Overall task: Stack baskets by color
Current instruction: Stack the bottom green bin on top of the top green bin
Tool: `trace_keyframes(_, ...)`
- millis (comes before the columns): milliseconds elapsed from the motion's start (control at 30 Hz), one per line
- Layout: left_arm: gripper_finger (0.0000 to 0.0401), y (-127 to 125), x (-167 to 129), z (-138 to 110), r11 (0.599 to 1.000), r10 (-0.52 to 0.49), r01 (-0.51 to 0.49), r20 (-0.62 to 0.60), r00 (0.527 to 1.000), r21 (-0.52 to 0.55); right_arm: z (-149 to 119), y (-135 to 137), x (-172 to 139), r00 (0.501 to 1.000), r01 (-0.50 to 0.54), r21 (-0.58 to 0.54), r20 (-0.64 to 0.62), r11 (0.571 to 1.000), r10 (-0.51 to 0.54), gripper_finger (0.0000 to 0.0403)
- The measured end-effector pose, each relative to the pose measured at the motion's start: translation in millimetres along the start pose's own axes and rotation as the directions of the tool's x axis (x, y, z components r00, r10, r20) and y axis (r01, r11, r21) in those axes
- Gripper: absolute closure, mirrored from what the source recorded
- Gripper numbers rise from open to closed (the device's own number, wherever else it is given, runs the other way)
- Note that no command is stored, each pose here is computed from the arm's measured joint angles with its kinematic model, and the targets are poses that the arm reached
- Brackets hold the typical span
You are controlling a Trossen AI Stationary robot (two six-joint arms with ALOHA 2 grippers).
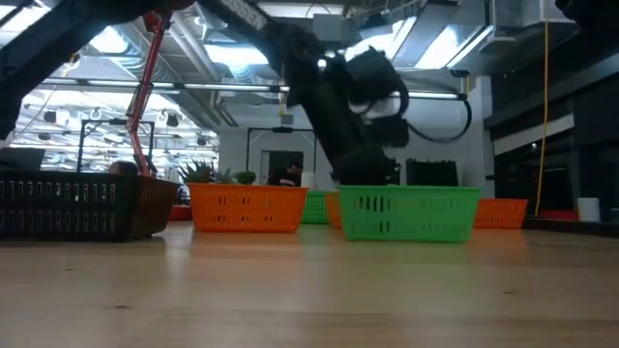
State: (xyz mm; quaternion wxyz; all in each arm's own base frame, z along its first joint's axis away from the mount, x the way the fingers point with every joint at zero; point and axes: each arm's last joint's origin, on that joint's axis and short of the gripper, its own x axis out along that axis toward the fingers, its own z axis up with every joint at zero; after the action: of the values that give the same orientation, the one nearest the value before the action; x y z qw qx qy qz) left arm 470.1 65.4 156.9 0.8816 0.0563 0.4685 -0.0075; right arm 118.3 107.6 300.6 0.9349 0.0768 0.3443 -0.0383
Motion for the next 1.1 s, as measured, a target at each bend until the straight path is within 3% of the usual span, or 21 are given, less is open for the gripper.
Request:
trace_keyframes(133,0.04,0.0,-58.2,8.4,0.995,0.086,-0.083,-0.059,0.995,0.058,-0.5,-0.4,0.2,1.0,0.005,-0.004,-0.005,1.0,-0.005,0.0307)
trace_keyframes(233,0.0401,14.9,-110.9,9.8,0.976,0.203,-0.195,-0.077,0.976,0.095,-1.1,-0.8,0.3,1.0,0.01,-0.012,-0.01,1.0,-0.01,0.0307)
trace_keyframes(367,0.0401,54.1,-177.5,2.3,0.923,0.384,-0.381,-0.061,0.921,0.057,-1.3,-0.4,0.9,1.0,0.013,-0.014,-0.012,1.0,-0.013,0.0307)
trace_keyframes(467,0.0401,98.3,-207.0,-12.5,0.91,0.416,-0.416,-0.022,0.909,0.008,-1.7,0.4,2.1,1.0,0.017,-0.019,-0.016,1.0,-0.017,0.0307)
trace_keyframes(567,0.0401,145.5,-209.5,-38.5,0.934,0.357,-0.357,-0.02,0.934,0.0,-2.1,1.1,3.2,1.0,0.022,-0.025,-0.02,0.999,-0.022,0.0307)
trace_keyframes(700,0.0401,204.3,-186.9,-68.9,0.934,0.356,-0.356,0.02,0.934,-0.019,-2.5,2.4,4.9,0.999,0.028,-0.031,-0.025,0.999,-0.028,0.0307)
trace_keyframes(767,0.0401,225.6,-173.3,-76.4,0.935,0.355,-0.353,0.1,0.93,-0.031,-2.7,2.9,5.5,0.999,0.029,-0.031,-0.027,0.999,-0.03,0.0307)
trace_keyframes(867,0.0401,241.5,-157.1,-84.0,0.941,0.336,-0.336,0.163,0.928,-0.027,-2.4,2.7,5.6,0.999,0.039,-0.019,-0.016,0.999,-0.039,0.0307)
trace_keyframes(1100,0.0401,248.7,-127.5,-98.7,0.952,0.298,-0.303,0.105,0.949,0.034,-1.9,2.8,5.8,0.999,0.039,-0.002,-0.012,0.999,-0.039,0.0307)
